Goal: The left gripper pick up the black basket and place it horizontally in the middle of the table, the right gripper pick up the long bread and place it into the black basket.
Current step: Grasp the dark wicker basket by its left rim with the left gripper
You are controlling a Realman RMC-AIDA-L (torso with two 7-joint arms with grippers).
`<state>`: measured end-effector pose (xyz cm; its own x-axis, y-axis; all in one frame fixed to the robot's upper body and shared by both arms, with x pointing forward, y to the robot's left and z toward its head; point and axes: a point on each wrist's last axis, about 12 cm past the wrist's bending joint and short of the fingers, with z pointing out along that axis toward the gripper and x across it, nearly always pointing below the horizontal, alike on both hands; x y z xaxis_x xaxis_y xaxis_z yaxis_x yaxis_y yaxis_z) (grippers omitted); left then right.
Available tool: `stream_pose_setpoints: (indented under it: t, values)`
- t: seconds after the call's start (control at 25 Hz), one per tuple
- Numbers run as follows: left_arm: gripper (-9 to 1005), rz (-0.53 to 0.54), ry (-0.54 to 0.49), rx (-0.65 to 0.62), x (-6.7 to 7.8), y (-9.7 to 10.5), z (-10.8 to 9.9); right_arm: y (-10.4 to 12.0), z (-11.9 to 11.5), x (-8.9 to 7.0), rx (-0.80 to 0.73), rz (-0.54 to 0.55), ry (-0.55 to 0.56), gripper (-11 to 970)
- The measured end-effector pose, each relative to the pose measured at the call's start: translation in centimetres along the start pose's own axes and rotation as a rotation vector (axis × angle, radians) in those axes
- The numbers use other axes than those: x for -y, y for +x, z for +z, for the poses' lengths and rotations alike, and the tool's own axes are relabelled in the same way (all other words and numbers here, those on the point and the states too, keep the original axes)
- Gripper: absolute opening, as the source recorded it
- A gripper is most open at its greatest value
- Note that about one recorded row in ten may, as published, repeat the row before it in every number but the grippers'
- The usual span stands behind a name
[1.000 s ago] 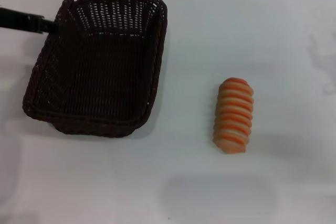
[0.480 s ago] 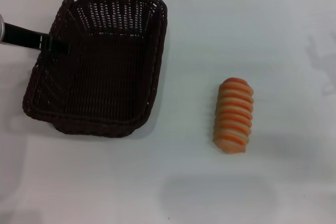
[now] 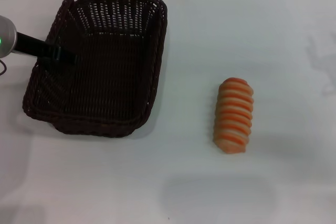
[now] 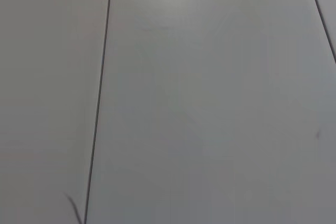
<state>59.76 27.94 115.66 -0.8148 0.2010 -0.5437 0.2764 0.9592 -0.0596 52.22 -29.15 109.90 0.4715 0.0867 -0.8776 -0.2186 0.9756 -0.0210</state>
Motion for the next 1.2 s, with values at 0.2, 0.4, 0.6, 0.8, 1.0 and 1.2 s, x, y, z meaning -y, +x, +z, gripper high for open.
stream_pose_setpoints:
  t: [0.2,0.4,0.6,0.8,1.0,1.2]
  values:
    - [752,0.009,-0.013,-0.007,-0.1,-0.1,0.3,0.0,-0.1,0.1,-0.002,-0.004,-0.002,593]
    - [704,0.036,-0.018,-0.019,0.3,-0.1,0.6,-0.1,-0.2,0.1,0.0,-0.004,0.0,593]
    - [498,0.078,-0.038,-0.031,0.8,-0.2,0.7,-0.1,-0.2,0.1,0.002,-0.003,-0.001,592]
    - [353,0.087,-0.043,-0.029,1.0,-0.3,0.7,-0.1,-0.3,0.1,0.001,-0.003,0.0,592]
    - [294,0.088,-0.043,-0.027,1.0,-0.4,0.6,-0.1,-0.4,0.1,-0.001,-0.003,0.002,592]
    - [235,0.106,-0.05,-0.003,1.1,-0.6,0.3,-0.2,-0.6,0.2,0.004,-0.001,0.008,592]
